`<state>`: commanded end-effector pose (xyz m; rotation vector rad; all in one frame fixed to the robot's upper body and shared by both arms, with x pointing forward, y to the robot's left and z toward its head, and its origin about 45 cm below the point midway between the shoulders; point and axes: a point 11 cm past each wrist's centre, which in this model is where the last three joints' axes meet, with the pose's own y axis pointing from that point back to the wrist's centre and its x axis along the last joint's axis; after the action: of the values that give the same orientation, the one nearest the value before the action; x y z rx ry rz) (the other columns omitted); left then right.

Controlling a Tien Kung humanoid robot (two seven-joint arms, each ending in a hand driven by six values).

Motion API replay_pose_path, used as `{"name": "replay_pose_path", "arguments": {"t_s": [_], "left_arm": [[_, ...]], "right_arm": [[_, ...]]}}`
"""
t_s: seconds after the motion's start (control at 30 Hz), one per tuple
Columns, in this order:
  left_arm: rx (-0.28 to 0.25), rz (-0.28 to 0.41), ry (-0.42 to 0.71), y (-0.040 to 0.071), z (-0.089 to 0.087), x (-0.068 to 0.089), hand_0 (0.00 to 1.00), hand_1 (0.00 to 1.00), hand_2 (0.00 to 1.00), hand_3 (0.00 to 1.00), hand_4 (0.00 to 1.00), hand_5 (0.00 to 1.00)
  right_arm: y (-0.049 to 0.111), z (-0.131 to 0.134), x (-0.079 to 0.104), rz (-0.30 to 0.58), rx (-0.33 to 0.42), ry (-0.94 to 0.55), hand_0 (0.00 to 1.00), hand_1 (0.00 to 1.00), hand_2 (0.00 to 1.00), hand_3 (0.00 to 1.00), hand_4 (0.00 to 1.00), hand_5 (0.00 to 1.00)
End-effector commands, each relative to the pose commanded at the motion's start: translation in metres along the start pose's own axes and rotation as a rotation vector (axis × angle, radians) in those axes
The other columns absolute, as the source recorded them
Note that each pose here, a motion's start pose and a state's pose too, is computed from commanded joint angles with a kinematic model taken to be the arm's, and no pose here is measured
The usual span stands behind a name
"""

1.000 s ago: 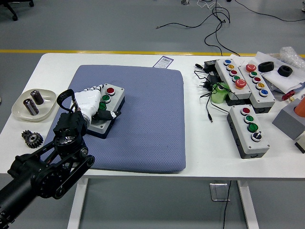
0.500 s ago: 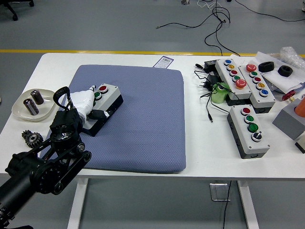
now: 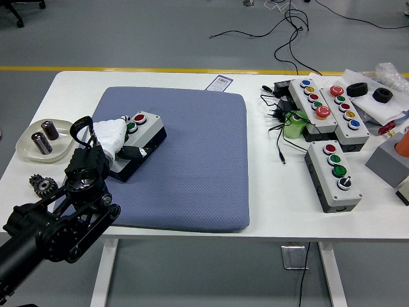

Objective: Pick up the button,place it on the desk,press the button,press the button

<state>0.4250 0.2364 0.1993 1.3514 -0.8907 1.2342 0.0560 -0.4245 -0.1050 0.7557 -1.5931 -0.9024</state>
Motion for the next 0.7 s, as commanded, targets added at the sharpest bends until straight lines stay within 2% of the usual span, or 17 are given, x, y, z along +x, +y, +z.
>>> {"name": "replay_pose_path", "arguments": {"t_s": [0.07, 0.1, 0.2, 0.27, 0.3, 0.4, 0.47, 0.5, 0.6, 0.7], "left_arm": [[-0.005, 0.026, -0.002, 0.0, -0.002, 0.004, 0.063, 0.002, 0.006, 0.481, 0.851, 0.149], [-0.006, 0.037, -0.006, 0.0, -0.004, 0.006, 0.067, 0.002, 0.002, 0.378, 0.833, 0.42], [-0.018, 0.073, -0.016, 0.001, -0.009, 0.012, 0.067, 0.002, 0.002, 0.378, 0.833, 0.42], [-0.068, 0.09, -0.032, 0.002, -0.007, 0.016, 0.067, 0.002, 0.002, 0.378, 0.833, 0.42], [-0.101, 0.101, -0.04, 0.003, -0.006, 0.018, 0.072, 0.002, 0.002, 0.351, 0.727, 0.639], [-0.235, 0.129, -0.074, 0.008, 0.002, 0.024, 0.072, 0.002, 0.002, 0.351, 0.727, 0.639], [-0.307, 0.117, -0.07, 0.01, 0.003, 0.025, 0.072, 0.002, 0.002, 0.351, 0.727, 0.639], [-0.349, 0.106, -0.065, 0.011, 0.004, 0.024, 0.072, 0.002, 0.002, 0.338, 0.705, 0.713], [-0.474, 0.081, -0.056, 0.018, 0.01, 0.022, 0.072, 0.002, 0.002, 0.338, 0.705, 0.713], [-0.602, 0.088, -0.107, 0.025, 0.017, 0.02, 0.07, 0.002, 0.002, 0.339, 0.703, 0.74]], "right_arm": [[0.0, 0.0, 0.0, 0.0, -0.001, 0.001, 0.527, 0.64, 0.689, 0.611, 0.284, 0.12], [0.0, 0.001, 0.0, 0.0, -0.002, 0.001, 0.526, 0.64, 0.689, 0.611, 0.284, 0.119], [0.0, 0.001, 0.0, 0.0, -0.003, 0.0, 0.526, 0.64, 0.689, 0.611, 0.284, 0.119], [0.0, 0.001, 0.0, 0.0, -0.004, 0.0, 0.526, 0.64, 0.689, 0.611, 0.284, 0.119], [0.0, 0.002, 0.0, 0.001, -0.004, 0.0, 0.526, 0.641, 0.689, 0.611, 0.284, 0.119], [0.0, 0.002, 0.0, 0.001, -0.005, 0.001, 0.526, 0.641, 0.689, 0.611, 0.284, 0.119], [0.0, 0.002, 0.0, 0.001, -0.005, 0.0, 0.526, 0.641, 0.689, 0.611, 0.284, 0.119], [0.0, 0.002, 0.0, 0.001, -0.004, 0.0, 0.526, 0.64, 0.689, 0.611, 0.284, 0.119], [0.0, 0.002, 0.0, 0.001, -0.003, -0.003, 0.526, 0.64, 0.689, 0.611, 0.284, 0.119], [0.0, 0.001, 0.0, 0.001, -0.003, -0.003, 0.526, 0.64, 0.689, 0.611, 0.284, 0.119]]}}
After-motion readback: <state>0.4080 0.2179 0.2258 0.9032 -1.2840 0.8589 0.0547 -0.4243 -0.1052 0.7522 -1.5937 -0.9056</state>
